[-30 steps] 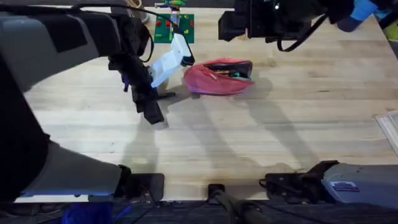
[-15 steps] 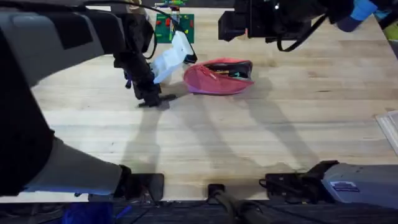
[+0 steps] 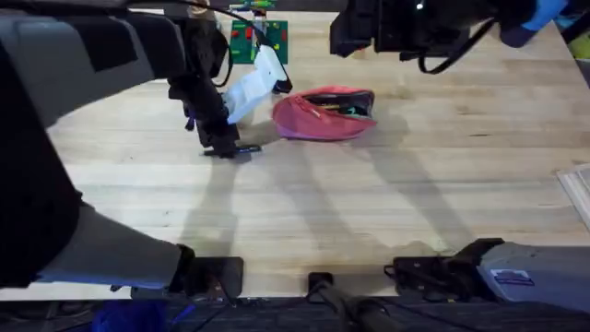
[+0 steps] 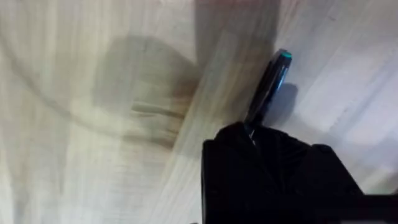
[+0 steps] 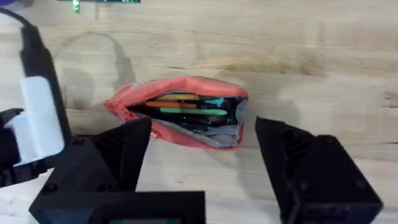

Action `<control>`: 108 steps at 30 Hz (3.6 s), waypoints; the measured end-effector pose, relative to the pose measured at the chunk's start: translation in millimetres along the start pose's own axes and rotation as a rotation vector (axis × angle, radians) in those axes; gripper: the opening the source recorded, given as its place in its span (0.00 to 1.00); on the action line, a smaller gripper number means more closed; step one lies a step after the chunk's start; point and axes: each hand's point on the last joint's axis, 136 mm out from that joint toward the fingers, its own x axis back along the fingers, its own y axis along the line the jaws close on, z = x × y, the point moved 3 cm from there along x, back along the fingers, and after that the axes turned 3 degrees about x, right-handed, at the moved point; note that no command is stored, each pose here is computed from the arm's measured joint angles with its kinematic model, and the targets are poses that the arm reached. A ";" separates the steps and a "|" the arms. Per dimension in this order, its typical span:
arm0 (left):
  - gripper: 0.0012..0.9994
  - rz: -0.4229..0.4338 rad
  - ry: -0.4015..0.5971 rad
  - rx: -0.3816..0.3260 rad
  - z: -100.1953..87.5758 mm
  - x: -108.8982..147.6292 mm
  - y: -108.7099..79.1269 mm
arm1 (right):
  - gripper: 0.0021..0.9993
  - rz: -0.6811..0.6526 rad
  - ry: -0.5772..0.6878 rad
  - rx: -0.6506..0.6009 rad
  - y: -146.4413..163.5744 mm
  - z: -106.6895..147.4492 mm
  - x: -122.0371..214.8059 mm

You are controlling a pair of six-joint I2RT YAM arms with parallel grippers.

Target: Unzip the bag, pick up the pens from the table one at a time and place them inside, then zip the bag closed.

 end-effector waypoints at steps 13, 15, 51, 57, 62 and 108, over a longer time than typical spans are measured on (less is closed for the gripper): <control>0.04 -0.047 -0.160 -0.016 -39.2 83.1 17.1 | 1.00 -0.039 -0.107 0.035 -12.0 1.1 56.0; 0.04 -0.075 -0.223 -0.030 -50.6 100.8 21.0 | 1.00 -0.036 -0.099 0.049 -13.5 4.0 57.7; 0.04 -0.031 -0.808 -0.418 -239.3 138.0 -43.5 | 1.00 -0.096 -0.292 0.071 -41.8 27.0 150.0; 0.04 0.030 -0.776 -0.380 -245.1 115.3 -43.2 | 1.00 -0.096 -0.292 0.075 -41.8 27.1 150.1; 0.04 0.059 -0.750 -0.358 -247.1 98.3 -39.5 | 1.00 -0.095 -0.292 0.077 -41.8 27.0 150.0; 0.99 -0.021 -0.404 -0.275 -201.6 54.6 -19.4 | 1.00 -0.097 -0.297 0.077 -41.5 26.0 150.4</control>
